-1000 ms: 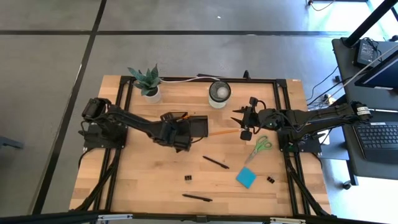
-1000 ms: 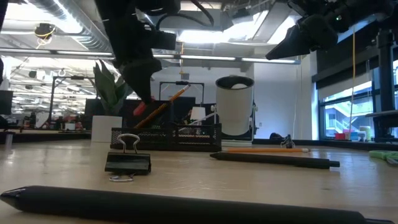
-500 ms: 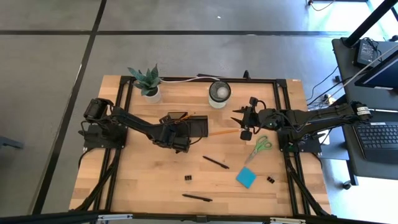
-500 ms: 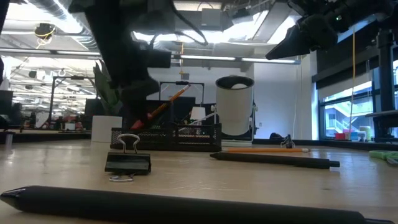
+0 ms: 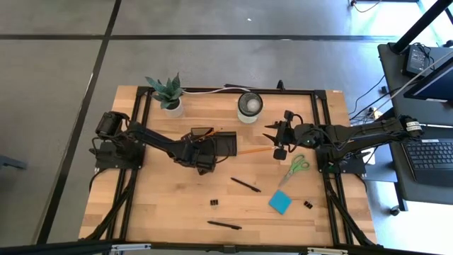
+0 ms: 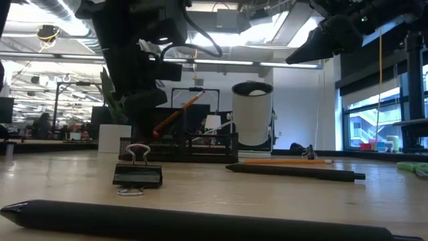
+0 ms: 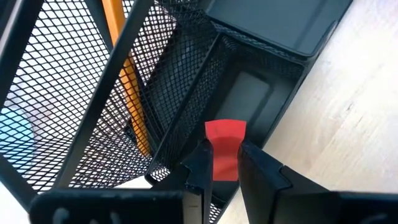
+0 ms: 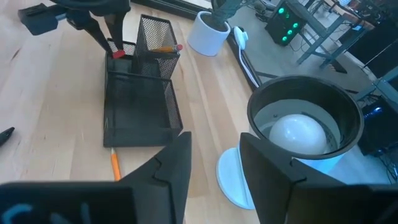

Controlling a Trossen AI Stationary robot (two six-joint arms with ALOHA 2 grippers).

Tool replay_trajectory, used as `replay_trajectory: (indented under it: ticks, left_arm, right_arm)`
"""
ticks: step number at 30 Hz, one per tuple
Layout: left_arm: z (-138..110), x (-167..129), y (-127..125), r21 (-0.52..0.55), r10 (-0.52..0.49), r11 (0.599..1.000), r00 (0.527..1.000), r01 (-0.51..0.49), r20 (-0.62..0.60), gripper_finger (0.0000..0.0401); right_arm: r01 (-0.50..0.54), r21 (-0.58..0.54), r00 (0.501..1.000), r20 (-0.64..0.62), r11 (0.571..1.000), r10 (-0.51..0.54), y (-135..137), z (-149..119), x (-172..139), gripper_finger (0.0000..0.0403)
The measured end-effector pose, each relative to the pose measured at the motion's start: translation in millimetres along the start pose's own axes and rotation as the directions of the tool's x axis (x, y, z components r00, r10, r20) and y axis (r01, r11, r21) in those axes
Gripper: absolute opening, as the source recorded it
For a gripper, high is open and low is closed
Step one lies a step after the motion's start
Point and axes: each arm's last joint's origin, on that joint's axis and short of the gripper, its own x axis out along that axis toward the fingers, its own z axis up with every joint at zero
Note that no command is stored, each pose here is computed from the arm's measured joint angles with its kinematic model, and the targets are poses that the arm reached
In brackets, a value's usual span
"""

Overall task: Pick and place office supplies into organizer
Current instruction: Put the red eraser in the desk organizer, then put the bottom left black binder clip in the desk organizer

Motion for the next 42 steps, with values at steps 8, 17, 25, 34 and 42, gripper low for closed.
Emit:
replay_trajectory:
  ticks: [8, 17, 25, 34, 42]
  left_arm:
    - [0, 0, 0, 0.001, -0.002, 1.000, 1.000, 0.002, -0.005, 0.0076]
    - [0, 0, 0, 0.016, -0.011, 1.000, 1.000, 0.011, -0.012, 0.0123]
    - [8, -10, 0, 0.028, -0.010, 1.000, 1.000, 0.010, -0.017, 0.0143]
    - [25, -50, -21, 0.278, -0.162, 0.950, 0.986, 0.146, 0.037, 0.0137]
    - [0, -87, -69, 0.529, -0.462, 0.766, 0.885, 0.365, 0.059, 0.0145]
  right_arm:
    - [0.000, 0.000, 1.000, 0.000, 1.000, 0.000, 0, 0, 0, 0.0140]
    - [0.000, 0.000, 1.000, -0.001, 1.000, 0.000, 0, 0, 0, 0.0140]
    - [0.000, -0.001, 1.000, -0.001, 1.000, 0.000, 0, 0, 0, 0.0140]
    - [0.000, -0.001, 1.000, -0.002, 1.000, 0.000, 0, 0, 0, 0.0140]
    - [-0.001, -0.002, 1.000, -0.002, 1.000, 0.001, 0, 0, 0, 0.0140]
